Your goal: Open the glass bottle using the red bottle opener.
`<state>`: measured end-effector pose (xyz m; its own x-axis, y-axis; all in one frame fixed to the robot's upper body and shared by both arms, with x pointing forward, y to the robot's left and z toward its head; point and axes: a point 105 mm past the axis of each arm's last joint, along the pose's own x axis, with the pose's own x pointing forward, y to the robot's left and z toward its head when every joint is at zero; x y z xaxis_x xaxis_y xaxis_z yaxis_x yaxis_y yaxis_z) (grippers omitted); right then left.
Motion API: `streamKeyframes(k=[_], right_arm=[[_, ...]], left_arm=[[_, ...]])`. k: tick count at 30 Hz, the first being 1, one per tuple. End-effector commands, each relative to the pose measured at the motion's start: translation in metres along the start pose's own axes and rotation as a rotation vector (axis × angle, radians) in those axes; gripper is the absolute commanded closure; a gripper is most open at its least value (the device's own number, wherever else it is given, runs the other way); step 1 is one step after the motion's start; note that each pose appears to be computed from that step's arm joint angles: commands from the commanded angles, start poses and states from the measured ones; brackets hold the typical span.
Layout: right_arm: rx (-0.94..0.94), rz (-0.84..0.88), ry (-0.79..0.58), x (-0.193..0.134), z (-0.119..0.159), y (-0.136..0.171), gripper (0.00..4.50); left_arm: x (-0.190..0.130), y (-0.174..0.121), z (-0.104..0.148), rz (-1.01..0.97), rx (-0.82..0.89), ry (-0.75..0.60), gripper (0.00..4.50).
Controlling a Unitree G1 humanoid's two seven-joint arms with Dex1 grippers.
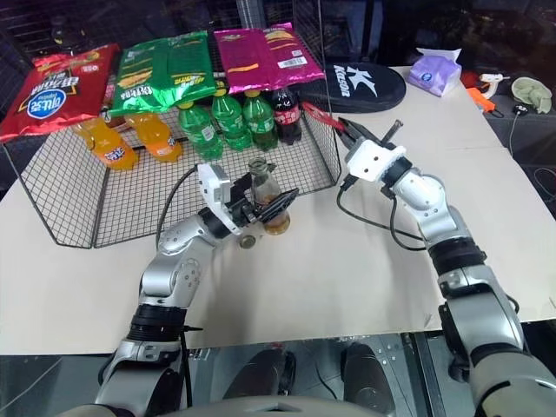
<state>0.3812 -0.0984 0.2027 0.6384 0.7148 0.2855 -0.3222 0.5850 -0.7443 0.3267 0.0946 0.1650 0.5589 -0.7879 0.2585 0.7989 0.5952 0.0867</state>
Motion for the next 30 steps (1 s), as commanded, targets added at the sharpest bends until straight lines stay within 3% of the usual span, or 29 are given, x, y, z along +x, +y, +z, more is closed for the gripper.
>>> streamKeyframes(k=[1, 8, 11, 16, 17, 18, 25, 30], right_arm=[[0.192, 0.025, -0.012, -0.010, 0.009, 0.002, 4.50], [0.662, 0.129, 0.122, -0.038, 0.013, 0.034, 4.50], [1.022, 0.257, 0.300, -0.064, 0.016, 0.068, 4.50], [1.131, 0.274, 0.398, -0.081, 0.023, 0.078, 4.50], [1.120, 0.270, 0.416, -0.084, 0.021, 0.078, 3.63], [1.110, 0.267, 0.429, -0.088, 0.020, 0.077, 3.39], [0.974, 0.084, 0.471, -0.113, -0.005, 0.053, 0.22], [0.888, 0.074, 0.424, -0.145, -0.007, 0.049, 0.22]], left_arm=[[-0.009, -0.004, 0.019, -0.015, 0.056, -0.024, 0.18], [-0.031, -0.004, 0.022, 0.008, 0.071, 0.024, 0.18], [-0.049, -0.005, 0.021, 0.033, 0.071, 0.063, 0.18], [-0.080, -0.002, 0.010, 0.109, 0.037, 0.147, 0.18], [-0.085, 0.001, 0.008, 0.140, 0.029, 0.154, 0.12], [-0.091, 0.005, 0.005, 0.175, 0.028, 0.166, 0.12], [-0.124, 0.010, -0.008, 0.295, 0.055, 0.287, 0.12], [-0.151, 0.007, -0.018, 0.373, 0.068, 0.378, 0.12]])
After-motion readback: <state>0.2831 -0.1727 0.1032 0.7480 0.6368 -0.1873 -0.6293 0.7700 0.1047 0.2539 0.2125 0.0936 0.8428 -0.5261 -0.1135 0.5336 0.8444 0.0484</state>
